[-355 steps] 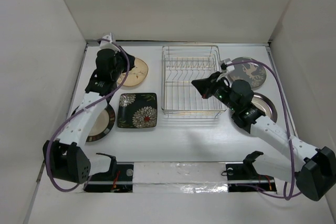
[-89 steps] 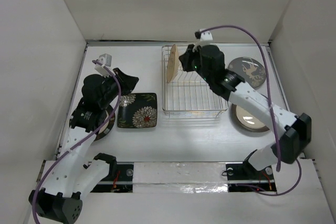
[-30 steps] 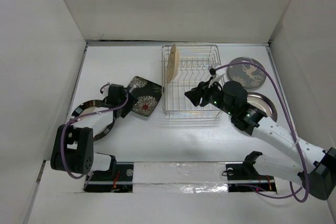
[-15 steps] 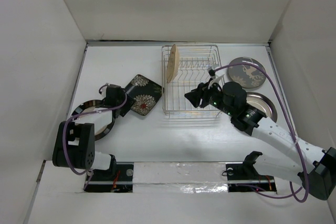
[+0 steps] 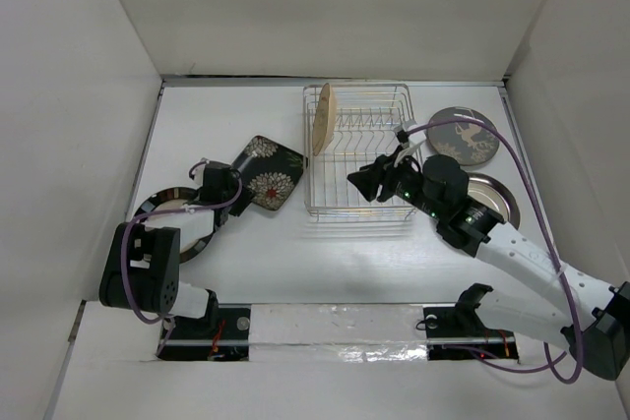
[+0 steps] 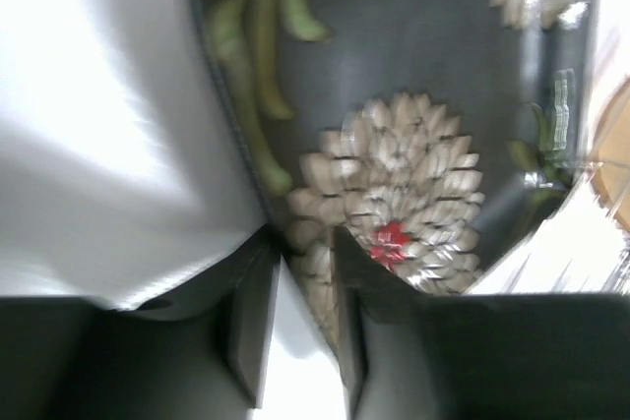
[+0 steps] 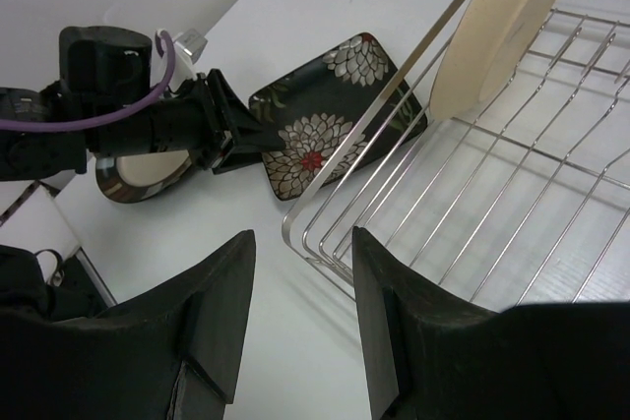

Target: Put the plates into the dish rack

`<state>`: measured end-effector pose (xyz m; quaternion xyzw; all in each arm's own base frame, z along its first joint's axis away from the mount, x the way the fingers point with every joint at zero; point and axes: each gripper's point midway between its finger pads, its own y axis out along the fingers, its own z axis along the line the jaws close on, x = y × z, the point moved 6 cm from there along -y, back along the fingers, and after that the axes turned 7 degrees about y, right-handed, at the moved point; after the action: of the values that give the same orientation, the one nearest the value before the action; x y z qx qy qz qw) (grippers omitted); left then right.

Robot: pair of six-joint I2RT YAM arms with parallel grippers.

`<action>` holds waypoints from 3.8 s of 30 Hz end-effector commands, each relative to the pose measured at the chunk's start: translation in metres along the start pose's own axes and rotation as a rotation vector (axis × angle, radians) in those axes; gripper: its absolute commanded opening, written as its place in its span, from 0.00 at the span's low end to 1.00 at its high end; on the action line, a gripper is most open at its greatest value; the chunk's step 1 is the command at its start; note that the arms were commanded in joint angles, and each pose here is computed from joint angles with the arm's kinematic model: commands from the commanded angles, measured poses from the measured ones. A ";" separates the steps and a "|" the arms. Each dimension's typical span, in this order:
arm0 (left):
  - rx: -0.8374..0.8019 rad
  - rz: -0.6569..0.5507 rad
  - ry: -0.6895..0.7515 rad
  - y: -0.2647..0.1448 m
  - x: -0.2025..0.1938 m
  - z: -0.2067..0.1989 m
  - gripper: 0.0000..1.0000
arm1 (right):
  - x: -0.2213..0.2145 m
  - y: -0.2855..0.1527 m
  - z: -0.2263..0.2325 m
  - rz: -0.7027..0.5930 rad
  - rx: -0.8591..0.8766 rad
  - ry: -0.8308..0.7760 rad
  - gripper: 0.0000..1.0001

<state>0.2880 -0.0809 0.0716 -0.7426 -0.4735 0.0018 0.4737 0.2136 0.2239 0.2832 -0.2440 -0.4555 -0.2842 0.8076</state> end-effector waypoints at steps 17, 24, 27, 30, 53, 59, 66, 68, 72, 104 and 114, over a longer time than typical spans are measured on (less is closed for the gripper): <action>-0.009 -0.324 -0.008 0.000 0.026 0.027 0.00 | 0.016 -0.009 0.016 -0.068 0.099 -0.003 0.50; -0.183 -0.420 -0.016 -0.019 0.039 0.003 0.00 | 0.015 -0.007 0.017 -0.063 0.114 0.002 0.50; -0.247 -0.446 0.004 -0.035 0.045 -0.008 0.00 | 0.015 -0.005 0.017 -0.059 0.112 0.003 0.50; -0.295 -0.493 0.029 -0.056 0.052 -0.017 0.00 | 0.016 -0.003 0.018 -0.060 0.116 0.002 0.48; -0.325 -0.682 0.085 -0.167 0.105 -0.057 0.00 | 0.008 0.053 0.036 0.057 0.201 0.039 0.65; -0.348 -0.704 0.137 -0.196 0.114 -0.070 0.00 | 0.012 0.064 0.039 0.055 0.216 0.038 0.80; -0.442 -0.707 0.185 -0.238 0.118 -0.090 0.00 | 0.021 0.087 0.041 0.056 0.210 0.020 0.90; -0.481 -0.704 0.190 -0.246 0.117 -0.095 0.00 | 0.023 0.096 0.041 0.061 0.206 0.021 0.92; -0.564 -0.646 0.217 -0.260 0.106 -0.102 0.00 | 0.018 0.112 0.038 0.069 0.196 0.031 0.94; -0.972 -0.347 0.319 -0.267 0.062 -0.132 0.00 | 0.009 0.086 0.036 -0.084 0.513 0.240 0.21; -0.781 -0.433 0.429 -0.258 0.077 -0.123 0.53 | 0.058 0.053 0.042 -0.181 0.473 0.253 0.00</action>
<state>0.2063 -0.0927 0.3149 -0.7807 -0.4502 -0.3583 0.2438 0.2537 0.2905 0.2868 -0.0265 -0.3710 -0.2339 0.8983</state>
